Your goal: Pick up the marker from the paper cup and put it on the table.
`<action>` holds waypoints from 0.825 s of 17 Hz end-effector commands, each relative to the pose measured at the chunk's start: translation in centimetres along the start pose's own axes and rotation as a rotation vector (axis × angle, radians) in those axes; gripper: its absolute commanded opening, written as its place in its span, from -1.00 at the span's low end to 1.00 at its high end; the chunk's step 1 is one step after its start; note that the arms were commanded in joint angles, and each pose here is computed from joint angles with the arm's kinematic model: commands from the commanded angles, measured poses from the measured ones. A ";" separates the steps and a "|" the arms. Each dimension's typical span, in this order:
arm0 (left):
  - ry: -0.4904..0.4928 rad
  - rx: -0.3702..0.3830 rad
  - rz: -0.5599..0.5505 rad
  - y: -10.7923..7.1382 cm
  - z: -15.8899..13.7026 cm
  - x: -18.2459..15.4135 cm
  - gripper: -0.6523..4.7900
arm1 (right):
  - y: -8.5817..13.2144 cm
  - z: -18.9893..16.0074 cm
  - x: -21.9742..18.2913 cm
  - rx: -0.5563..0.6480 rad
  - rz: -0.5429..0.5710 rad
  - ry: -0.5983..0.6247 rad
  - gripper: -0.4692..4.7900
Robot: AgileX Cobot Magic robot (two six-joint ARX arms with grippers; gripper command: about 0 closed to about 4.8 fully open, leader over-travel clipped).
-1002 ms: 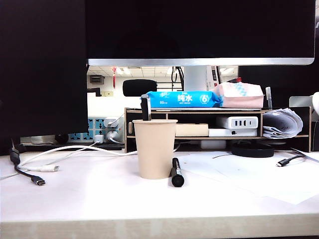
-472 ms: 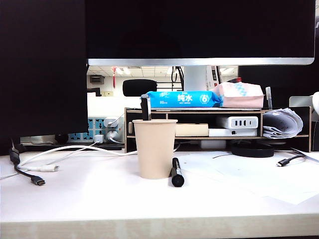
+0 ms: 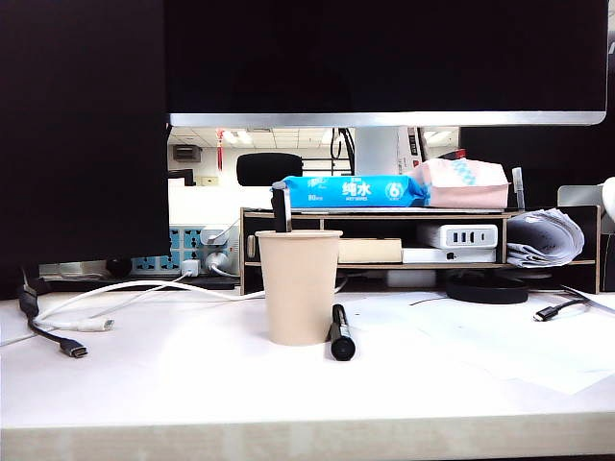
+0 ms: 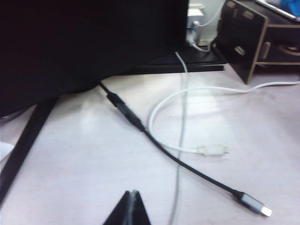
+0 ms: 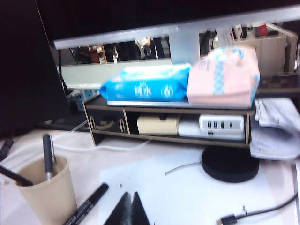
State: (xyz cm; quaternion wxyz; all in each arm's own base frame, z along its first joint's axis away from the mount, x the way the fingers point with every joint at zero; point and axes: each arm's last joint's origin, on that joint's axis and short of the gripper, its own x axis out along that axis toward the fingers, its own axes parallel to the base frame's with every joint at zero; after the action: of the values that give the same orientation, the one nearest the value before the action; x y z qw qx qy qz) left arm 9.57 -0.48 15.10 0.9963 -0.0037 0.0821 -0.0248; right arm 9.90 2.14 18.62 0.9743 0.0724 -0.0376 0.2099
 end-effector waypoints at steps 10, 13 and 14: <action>0.015 -0.001 0.029 0.3 -0.2 0.0 -0.78 | 0.1 0.1 0.0 -0.006 0.014 -0.023 -0.85; 0.015 -0.002 0.029 0.3 -0.2 0.0 -0.78 | 0.1 0.2 0.0 -0.007 0.014 -0.024 -0.85; 0.015 -0.001 0.029 0.3 -0.2 0.0 -0.78 | 0.1 0.2 -0.2 -0.010 0.015 -0.035 -0.85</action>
State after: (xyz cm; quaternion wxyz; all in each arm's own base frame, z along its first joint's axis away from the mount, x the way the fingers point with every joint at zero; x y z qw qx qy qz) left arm 9.58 -0.17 15.10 0.9966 -0.0051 0.0821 -0.0086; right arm 9.85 2.15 18.47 0.9734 0.0716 -0.0415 0.2137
